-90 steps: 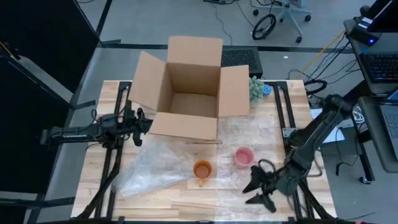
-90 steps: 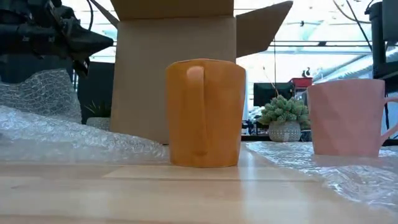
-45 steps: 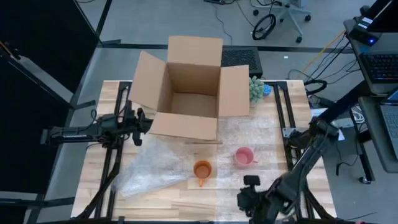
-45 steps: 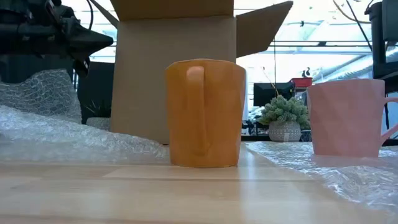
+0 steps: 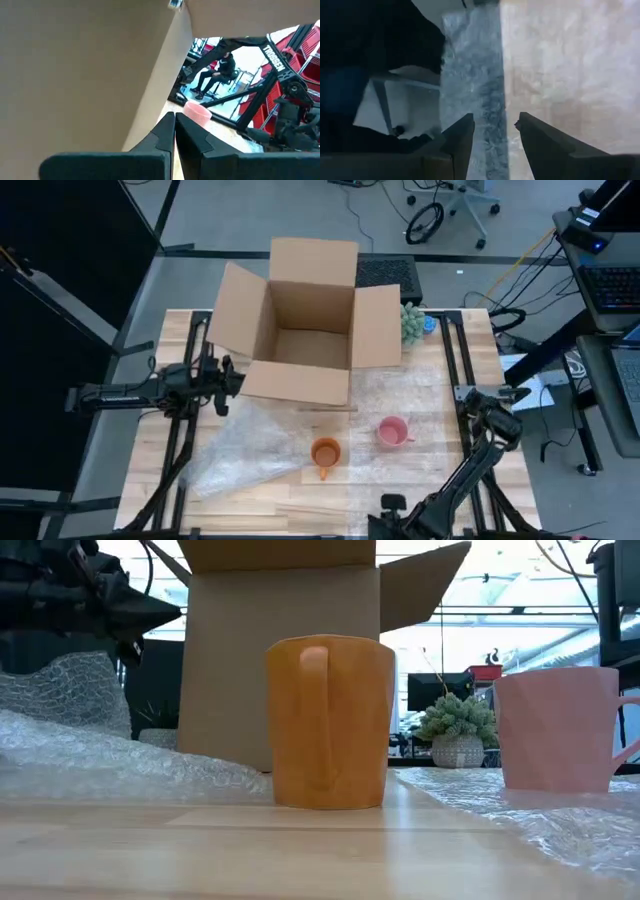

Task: Wrap mug
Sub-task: Wrap the pink mug with the transparent bubble wrap

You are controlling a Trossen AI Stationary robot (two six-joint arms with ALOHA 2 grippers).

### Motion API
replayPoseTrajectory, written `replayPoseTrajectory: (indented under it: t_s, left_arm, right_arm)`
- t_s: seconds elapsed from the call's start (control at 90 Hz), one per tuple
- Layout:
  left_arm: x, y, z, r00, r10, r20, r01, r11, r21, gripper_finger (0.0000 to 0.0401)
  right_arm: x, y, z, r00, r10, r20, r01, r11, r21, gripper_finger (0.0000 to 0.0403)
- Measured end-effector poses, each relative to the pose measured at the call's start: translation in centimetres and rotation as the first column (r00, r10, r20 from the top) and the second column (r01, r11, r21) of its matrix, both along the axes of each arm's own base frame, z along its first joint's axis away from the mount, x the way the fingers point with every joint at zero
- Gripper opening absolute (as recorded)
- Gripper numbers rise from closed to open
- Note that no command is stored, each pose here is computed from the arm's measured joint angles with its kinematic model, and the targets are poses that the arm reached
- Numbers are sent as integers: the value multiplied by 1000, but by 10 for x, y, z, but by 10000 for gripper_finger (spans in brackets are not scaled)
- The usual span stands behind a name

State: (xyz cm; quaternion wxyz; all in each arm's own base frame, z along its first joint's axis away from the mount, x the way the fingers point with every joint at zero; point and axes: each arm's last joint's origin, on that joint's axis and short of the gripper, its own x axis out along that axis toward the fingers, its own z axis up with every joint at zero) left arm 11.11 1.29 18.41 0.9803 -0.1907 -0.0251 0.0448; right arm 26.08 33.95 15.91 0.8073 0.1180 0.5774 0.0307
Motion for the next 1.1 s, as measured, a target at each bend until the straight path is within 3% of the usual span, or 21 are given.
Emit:
replayPoseTrajectory:
  t_s: [0.3,0.567,0.778,0.978,1.1]
  left_arm:
    - [0,0,-1,1000,-1,-12,0,1000,-28,0]
    - [0,0,-1,1000,-1,-7,1,999,-53,0]
    - [0,0,-1,1000,-1,-7,1,999,-54,0]
    - [0,0,-1,1000,-1,-8,1,999,-54,0]
    - [0,0,-1,1000,-1,-10,1,999,-55,0]
  right_arm:
    - [0,-3,-24,992,-100,-71,94,992,-78,131]
    - [0,0,-15,991,-92,-94,85,993,-79,12]
    - [2,-4,29,986,-68,-150,33,974,-224,3]
    - [7,-30,84,987,-135,-91,76,876,-477,3]
    - [17,-44,105,990,-138,14,124,838,-531,1]
